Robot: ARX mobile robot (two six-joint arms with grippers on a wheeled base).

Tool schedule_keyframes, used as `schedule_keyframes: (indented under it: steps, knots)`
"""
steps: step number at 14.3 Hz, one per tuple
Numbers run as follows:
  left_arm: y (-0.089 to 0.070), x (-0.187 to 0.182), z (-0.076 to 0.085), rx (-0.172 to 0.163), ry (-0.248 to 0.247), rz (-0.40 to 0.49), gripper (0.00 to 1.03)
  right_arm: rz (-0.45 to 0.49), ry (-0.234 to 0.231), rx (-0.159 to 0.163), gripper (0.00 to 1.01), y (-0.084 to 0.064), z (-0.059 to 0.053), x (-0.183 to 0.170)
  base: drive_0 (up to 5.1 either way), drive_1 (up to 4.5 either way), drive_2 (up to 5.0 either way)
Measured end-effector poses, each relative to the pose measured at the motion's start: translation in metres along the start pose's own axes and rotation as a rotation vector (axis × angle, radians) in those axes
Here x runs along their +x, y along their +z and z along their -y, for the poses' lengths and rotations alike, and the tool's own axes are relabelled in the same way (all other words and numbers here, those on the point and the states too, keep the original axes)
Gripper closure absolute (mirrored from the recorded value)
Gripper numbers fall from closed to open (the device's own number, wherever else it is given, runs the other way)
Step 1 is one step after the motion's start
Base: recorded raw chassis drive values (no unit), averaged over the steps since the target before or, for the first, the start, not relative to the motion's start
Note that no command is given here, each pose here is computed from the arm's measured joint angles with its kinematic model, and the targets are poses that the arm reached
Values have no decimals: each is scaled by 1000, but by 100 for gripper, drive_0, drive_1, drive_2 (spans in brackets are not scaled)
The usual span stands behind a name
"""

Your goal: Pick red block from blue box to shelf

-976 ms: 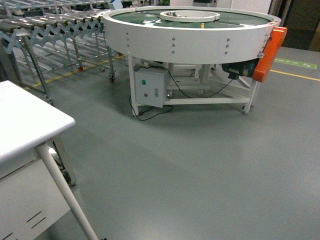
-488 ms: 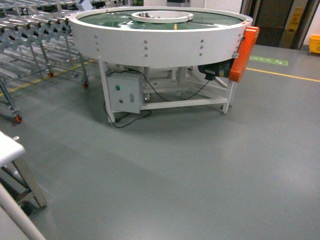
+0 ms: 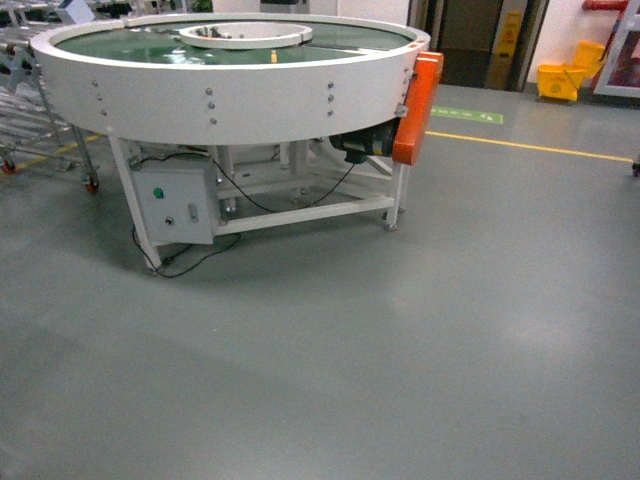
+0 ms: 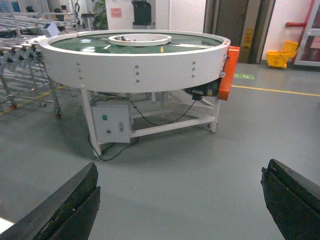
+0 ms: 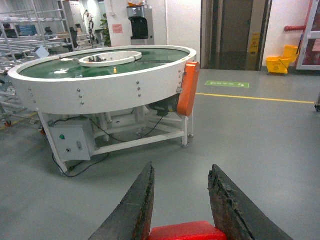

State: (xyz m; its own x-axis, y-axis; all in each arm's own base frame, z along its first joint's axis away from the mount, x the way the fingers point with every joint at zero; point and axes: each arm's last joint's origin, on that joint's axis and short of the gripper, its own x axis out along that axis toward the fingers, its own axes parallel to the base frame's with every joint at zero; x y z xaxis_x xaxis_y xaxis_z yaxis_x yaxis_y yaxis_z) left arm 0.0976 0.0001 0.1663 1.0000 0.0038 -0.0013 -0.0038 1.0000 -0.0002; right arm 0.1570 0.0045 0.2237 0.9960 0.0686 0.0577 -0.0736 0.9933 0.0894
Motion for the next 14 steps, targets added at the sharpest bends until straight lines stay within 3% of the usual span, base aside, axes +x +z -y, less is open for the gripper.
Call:
schedule_keyframes:
  steps: [10, 14]
  knots:
    - [0, 0, 0, 0, -3, -2, 5, 3, 4, 0, 75, 1, 0, 0, -168, -168, -168]
    - [0, 0, 0, 0, -3, -2, 5, 5, 4, 0, 75, 1, 0, 0, 301, -222, -558]
